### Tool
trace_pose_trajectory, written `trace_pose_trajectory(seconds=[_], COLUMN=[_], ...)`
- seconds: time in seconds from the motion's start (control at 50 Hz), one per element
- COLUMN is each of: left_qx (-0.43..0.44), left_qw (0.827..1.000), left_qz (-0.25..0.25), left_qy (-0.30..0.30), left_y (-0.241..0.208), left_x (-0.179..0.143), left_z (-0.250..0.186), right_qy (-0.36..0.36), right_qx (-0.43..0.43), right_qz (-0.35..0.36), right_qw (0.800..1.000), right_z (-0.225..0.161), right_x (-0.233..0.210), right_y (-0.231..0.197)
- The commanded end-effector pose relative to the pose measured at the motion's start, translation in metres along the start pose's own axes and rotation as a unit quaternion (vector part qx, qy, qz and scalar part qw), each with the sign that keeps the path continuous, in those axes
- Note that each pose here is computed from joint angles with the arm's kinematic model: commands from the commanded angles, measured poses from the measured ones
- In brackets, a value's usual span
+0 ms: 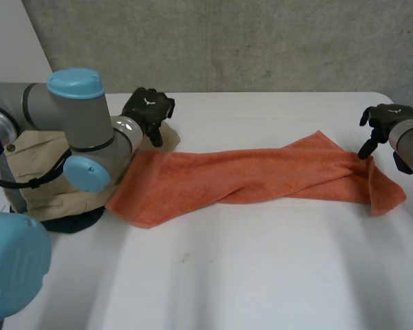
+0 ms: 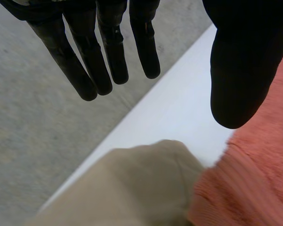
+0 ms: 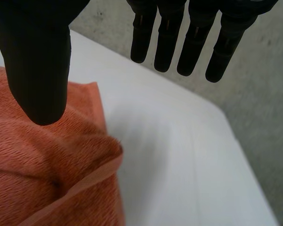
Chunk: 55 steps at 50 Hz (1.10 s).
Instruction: Fold the laundry.
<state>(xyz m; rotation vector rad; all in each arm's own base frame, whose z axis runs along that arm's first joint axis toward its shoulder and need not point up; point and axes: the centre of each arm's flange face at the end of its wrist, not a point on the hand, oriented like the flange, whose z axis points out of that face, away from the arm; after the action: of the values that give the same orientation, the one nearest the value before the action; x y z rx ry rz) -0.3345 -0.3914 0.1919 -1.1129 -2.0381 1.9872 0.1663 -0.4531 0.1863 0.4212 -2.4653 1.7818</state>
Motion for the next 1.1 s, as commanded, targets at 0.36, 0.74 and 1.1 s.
trace_pose_trajectory(seconds=[0.36, 0.74, 1.1], left_qx=[-0.078, 0.034, 0.290], left_qw=[0.996, 0.997, 0.944], left_qz=[0.013, 0.056, -0.072], left_qy=[0.051, -0.036, -0.139], left_y=[0.037, -0.017, -0.177], left_x=[0.022, -0.013, -0.088], left_z=[0.012, 0.020, -0.053], right_qy=[-0.019, 0.001, -0.027], right_qx=[-0.020, 0.082, 0.351], right_qz=[0.023, 0.018, 0.042], right_qw=[0.999, 0.997, 0.935], right_z=[0.045, 0.044, -0.054], right_x=[0.009, 0.027, 0.040], right_y=[0.039, -0.016, -0.160])
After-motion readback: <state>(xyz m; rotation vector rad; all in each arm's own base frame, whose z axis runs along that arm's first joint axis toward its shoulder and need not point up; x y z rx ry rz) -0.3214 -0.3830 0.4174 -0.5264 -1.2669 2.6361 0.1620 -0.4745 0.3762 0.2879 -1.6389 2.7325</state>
